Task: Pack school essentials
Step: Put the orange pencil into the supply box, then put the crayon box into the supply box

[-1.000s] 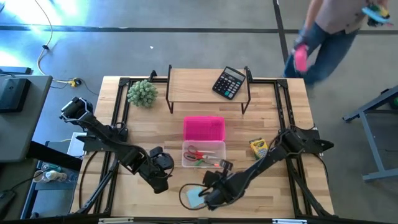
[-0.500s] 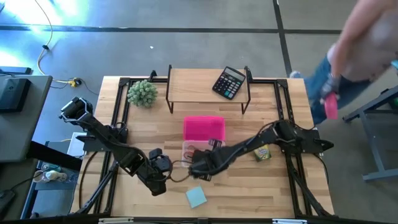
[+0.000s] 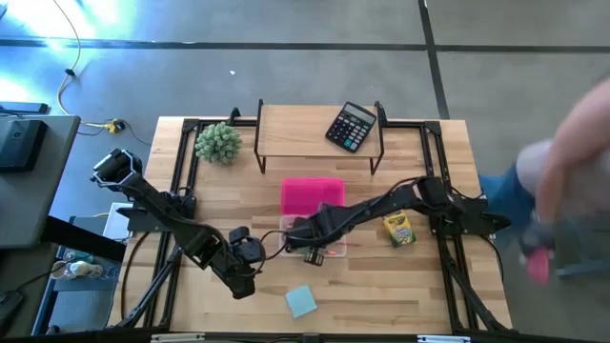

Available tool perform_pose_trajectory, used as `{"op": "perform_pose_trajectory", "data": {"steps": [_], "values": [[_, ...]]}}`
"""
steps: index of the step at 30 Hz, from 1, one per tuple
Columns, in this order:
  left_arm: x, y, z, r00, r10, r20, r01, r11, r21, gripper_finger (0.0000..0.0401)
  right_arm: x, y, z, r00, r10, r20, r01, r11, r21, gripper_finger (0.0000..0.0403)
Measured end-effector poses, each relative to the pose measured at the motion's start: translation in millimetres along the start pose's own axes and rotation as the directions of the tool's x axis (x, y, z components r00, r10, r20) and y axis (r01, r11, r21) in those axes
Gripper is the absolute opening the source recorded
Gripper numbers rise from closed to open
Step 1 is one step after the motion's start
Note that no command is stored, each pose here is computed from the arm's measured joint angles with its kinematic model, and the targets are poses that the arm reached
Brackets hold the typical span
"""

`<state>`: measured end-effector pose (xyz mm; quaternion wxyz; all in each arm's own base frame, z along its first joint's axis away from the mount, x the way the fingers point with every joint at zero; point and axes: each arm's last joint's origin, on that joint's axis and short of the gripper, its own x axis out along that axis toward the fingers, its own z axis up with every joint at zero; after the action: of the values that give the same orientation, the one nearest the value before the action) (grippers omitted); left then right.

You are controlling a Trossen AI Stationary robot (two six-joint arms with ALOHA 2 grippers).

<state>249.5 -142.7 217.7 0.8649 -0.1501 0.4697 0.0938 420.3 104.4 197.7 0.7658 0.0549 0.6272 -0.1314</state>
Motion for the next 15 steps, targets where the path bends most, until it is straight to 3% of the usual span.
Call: {"op": "perform_pose_trajectory", "data": {"steps": [15], "values": [[0.0, 0.0, 0.0, 1.0, 0.0, 0.0, 0.0, 1.0, 0.0, 0.0156, -6.9, -1.9, 7.9, 0.999, 0.008, 0.044, -0.008, 1.0, -0.003, 0.0131]]}}
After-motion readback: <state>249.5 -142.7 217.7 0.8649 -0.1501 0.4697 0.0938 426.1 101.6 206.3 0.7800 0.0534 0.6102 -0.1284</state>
